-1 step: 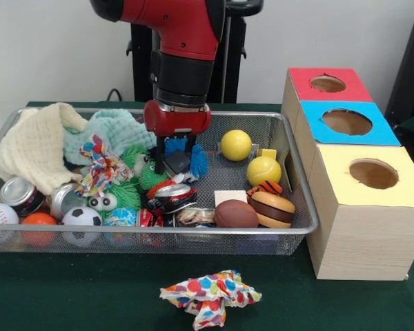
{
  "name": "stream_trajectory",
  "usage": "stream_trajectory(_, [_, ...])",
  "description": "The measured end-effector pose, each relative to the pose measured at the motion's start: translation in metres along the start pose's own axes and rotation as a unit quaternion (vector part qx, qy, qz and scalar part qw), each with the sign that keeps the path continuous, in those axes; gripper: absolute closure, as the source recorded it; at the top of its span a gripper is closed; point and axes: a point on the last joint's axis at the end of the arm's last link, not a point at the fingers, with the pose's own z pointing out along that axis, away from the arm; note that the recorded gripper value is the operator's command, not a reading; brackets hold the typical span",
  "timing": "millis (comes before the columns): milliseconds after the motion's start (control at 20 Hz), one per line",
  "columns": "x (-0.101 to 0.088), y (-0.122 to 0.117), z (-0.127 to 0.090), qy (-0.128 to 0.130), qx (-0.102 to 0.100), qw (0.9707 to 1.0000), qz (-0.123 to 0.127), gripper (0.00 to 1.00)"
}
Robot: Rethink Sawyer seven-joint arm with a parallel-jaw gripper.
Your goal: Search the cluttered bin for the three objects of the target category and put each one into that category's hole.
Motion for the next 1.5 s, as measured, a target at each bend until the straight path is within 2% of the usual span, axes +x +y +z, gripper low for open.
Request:
stream_trajectory(400, [0.004, -0.008, -0.003, 0.008, 0.002, 1.0000, -0.001, 1.00])
stream_trajectory(1050, [0.027, -0.050, -0.020, 0.079, 0.003, 0.9968, 0.015, 1.00])
stream_trajectory(1500, [0.032, -0.064, -0.026, 0.088, 0.008, 0.9961, 0.010, 1.00])
